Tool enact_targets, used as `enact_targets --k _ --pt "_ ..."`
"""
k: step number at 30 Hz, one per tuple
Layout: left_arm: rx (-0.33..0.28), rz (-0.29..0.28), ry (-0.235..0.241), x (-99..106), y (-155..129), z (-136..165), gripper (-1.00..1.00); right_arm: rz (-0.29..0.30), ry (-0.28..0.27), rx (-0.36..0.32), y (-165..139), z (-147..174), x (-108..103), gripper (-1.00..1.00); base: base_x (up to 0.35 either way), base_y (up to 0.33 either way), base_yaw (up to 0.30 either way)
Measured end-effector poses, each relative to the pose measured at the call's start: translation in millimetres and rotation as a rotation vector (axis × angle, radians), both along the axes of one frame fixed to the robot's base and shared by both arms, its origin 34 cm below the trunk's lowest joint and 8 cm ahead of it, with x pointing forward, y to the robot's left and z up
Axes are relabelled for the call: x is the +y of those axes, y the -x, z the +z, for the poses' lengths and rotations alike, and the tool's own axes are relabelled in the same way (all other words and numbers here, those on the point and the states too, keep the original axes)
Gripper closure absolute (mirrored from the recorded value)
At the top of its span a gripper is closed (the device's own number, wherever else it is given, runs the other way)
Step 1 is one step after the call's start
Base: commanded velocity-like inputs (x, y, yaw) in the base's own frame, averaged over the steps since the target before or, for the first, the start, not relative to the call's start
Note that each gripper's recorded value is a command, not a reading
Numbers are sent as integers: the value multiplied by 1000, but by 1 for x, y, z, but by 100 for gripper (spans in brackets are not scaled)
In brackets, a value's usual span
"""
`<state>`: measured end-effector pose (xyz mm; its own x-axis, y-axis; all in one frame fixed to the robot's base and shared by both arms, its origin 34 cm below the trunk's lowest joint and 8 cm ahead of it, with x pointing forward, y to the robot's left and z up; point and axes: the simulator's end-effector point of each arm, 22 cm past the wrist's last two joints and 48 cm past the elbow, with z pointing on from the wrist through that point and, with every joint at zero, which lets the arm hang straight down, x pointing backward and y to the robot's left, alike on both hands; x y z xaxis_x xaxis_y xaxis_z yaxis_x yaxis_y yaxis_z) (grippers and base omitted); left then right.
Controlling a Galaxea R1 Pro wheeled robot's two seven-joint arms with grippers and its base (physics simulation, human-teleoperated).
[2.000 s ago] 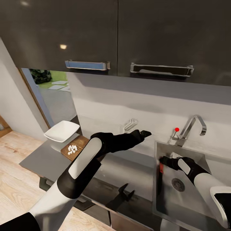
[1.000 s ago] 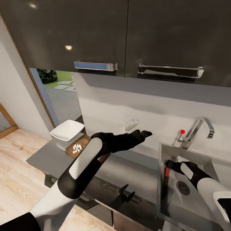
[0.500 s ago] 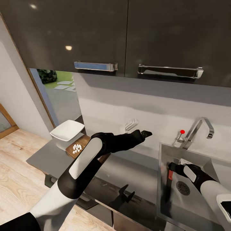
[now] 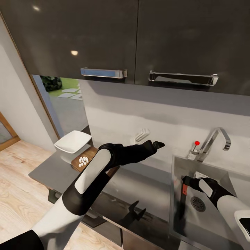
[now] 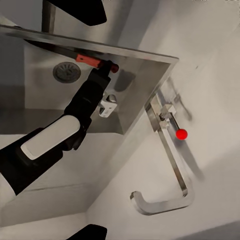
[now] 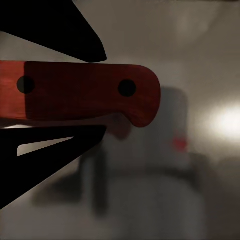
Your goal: In the kitchen, take the Vidalia onion out of the sink, dice it on the chopping board with the paring knife, put the diced onion into the bowl on the countertop, then place both the paring knife and the chopping board into the sink.
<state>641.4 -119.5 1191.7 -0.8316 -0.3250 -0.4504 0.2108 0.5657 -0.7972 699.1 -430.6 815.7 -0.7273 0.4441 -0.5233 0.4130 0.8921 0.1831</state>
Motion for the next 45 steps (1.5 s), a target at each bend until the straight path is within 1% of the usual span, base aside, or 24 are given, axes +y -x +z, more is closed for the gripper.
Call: enact_targets --k 28,29,34,42,45 --pt "42 -1 1 -1 -7 -22 -100 -2 -6 41 8 -25 1 100 0 0 0" --pt "42 -1 1 -1 -7 -22 -100 -2 -6 41 8 -25 1 -100 0 0 0" --pt "43 -1 1 -1 -7 -23 -100 2 -2 44 9 -26 1 -100 0 0 0" --pt "44 0 2 0 -7 -23 -100 5 -11 30 5 -22 3 -100 0 0 0" --pt "44 -1 2 0 -8 -23 -100 4 -10 27 3 -20 0 -100 -9 0 0"
